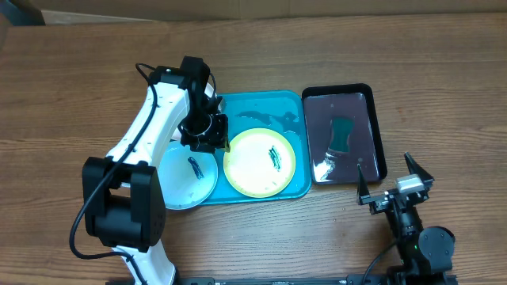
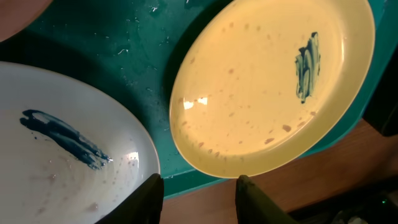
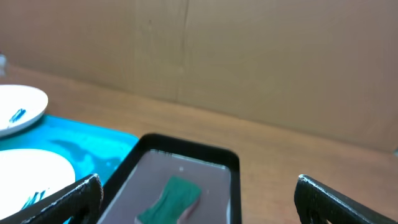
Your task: Clean dirty plates on tray and stack at the side
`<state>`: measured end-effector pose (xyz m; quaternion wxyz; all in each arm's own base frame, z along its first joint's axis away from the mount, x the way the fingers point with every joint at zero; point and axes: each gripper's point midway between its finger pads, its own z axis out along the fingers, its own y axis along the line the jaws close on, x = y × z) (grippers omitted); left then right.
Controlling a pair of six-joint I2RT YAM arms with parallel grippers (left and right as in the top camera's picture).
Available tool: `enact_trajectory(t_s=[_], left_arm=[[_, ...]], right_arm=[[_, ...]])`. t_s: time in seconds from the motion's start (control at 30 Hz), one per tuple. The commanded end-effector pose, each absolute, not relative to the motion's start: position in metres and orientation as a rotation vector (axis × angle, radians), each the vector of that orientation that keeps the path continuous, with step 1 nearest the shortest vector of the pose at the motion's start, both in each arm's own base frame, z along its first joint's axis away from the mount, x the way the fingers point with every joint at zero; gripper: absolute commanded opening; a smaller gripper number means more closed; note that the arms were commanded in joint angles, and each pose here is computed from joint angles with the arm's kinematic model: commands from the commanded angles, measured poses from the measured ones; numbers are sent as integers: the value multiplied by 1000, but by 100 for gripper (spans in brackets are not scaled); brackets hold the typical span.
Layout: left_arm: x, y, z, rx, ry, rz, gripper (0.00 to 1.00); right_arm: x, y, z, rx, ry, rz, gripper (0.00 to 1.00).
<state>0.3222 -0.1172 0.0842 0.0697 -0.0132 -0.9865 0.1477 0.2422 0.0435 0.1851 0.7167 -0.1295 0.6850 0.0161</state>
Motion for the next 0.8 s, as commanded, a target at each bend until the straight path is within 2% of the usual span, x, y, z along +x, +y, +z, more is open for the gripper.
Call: enact_trajectory(t_s=[0.0, 0.17, 0.3, 0.43, 0.6, 0.77], left_arm=[[320, -115, 76, -27, -2949, 416, 41], [318, -115, 75, -24, -2937, 415, 39], [315, -114, 76, -21, -2926, 410, 39], [314, -114, 76, -20, -2924, 410, 40], [318, -115, 75, -13, -2940, 415, 40], [322, -116, 75, -17, -2955, 422, 38]], right_arm=[[240, 49, 199, -311, 1443, 48, 100], [240, 52, 191, -328, 1470, 70, 100], [229, 81, 195, -362, 1459, 322, 100], [226, 80, 193, -236, 1569, 451, 100], [216, 70, 251, -137, 1620, 463, 100], [230, 66, 305, -87, 1840, 440, 100]])
